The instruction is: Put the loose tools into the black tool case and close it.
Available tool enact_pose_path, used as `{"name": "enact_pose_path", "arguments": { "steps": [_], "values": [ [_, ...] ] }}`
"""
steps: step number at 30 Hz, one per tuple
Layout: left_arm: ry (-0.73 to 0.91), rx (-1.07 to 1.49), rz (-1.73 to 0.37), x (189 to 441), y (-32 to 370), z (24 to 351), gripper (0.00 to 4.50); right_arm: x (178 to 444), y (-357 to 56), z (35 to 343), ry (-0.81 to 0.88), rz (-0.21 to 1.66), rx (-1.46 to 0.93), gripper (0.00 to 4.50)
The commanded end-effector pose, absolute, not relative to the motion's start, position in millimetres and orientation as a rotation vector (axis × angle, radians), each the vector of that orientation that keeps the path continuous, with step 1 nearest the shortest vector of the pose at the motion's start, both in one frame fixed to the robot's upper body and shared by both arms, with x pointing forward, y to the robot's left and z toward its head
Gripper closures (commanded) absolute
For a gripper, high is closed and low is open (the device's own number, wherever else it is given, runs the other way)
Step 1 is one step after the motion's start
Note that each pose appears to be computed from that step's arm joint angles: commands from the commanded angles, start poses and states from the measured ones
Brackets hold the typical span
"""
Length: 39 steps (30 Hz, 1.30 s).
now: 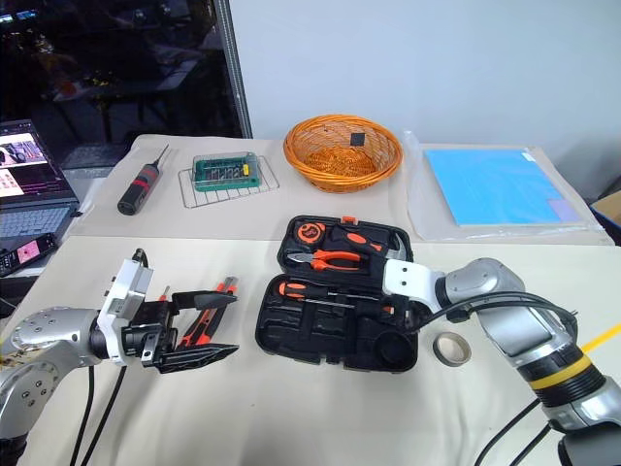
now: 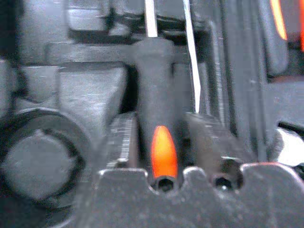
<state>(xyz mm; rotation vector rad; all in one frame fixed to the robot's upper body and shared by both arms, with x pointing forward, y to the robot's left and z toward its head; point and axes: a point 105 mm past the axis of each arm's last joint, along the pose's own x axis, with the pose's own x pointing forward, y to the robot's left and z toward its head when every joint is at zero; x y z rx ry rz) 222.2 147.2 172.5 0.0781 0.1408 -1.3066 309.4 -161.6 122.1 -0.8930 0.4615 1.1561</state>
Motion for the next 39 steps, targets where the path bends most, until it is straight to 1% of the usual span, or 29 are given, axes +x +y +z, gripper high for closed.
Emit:
{"name": "enact_pose_path", "arguments": {
  "steps": [1, 2, 5, 8, 11, 14, 15, 16, 17, 20, 22, 23, 24, 26, 27, 30, 32, 34, 35, 36, 37, 39],
  "values": [
    [0.108, 0.116, -1.318, 220, 146, 179, 0.0, 307, -160, 132, 0.418, 1.169, -0.895, 1.0],
    [0.11, 0.115, -1.316, 220, 147, 179, 0.0, 302, -158, 138, 0.397, 1.196, -0.869, 0.74],
    [0.117, 0.111, -1.315, 221, 148, 178, 0.0, 296, -155, 159, 0.327, 1.227, -0.751, 0.74],
    [0.12, 0.111, -1.315, 222, 147, 175, 0.0, 287, -156, 180, 0.254, 1.25, -0.566, 1.49],
    [0.121, 0.112, -1.301, 225, 149, 172, 0.0, 287, -151, 183, 0.188, 1.186, -0.444, 2.5],
    [0.118, 0.104, -1.281, 228, 151, 171, 0.0, 293, -142, 168, 0.127, 1.054, -0.369, 3.54],
    [0.118, 0.106, -1.278, 228, 152, 171, 0.0, 294, -140, 161, 0.126, 1.028, -0.37, 3.99],
    [0.119, 0.106, -1.274, 228, 152, 170, 0.0, 294, -139, 150, 0.142, 1.003, -0.386, 4.28],
    [0.12, 0.106, -1.269, 229, 154, 170, 0.0, 294, -138, 135, 0.17, 0.985, -0.412, 4.43],
    [0.13, 0.108, -1.253, 228, 157, 166, 0.0, 293, -140, 84, 0.291, 0.961, -0.553, 4.43],
    [0.129, 0.103, -1.227, 228, 159, 165, 0.0, 290, -143, 66, 0.33, 0.985, -0.624, 4.43],
    [0.128, 0.103, -1.212, 228, 159, 164, 0.0, 289, -144, 65, 0.324, 0.99, -0.641, 4.43],
    [0.126, 0.097, -1.193, 228, 161, 164, 0.0, 290, -144, 68, 0.307, 0.99, -0.645, 4.43],
    [0.123, 0.067, -1.102, 232, 170, 164, 0.0, 291, -139, 92, 0.202, 0.98, -0.624, 4.43],
    [0.121, 0.053, -1.035, 235, 177, 162, 0.0, 290, -131, 113, 0.091, 0.984, -0.518, 4.43],
    [0.087, 0.054, -0.771, 249, 203, 159, 0.0, 274, -122, 158, -0.045, 1.066, -0.337, 4.43],
    [0.096, -0.001, -0.631, 253, 221, 159, 0.0, 264, -118, 174, -0.06, 1.115, -0.309, 3.9],
    [0.116, -0.045, -0.433, 254, 241, 155, 0.0, 245, -119, 186, -0.065, 1.204, -0.299, 3.43],
    [0.122, -0.058, -0.355, 254, 249, 155, 0.0, 237, -118, 191, -0.066, 1.242, -0.29, 3.02],
    [0.165, -0.045, -0.261, 252, 259, 148, 0.0, 230, -119, 194, -0.068, 1.277, -0.303, 2.62],
    [0.194, -0.04, -0.199, 248, 266, 144, 0.0, 224, -121, 197, -0.071, 1.305, -0.315, 2.36],
    [0.26, -0.027, -0.126, 241, 270, 134, 0.0, 219, -122, 198, -0.076, 1.335, -0.341, 1.61]
  ]
}}
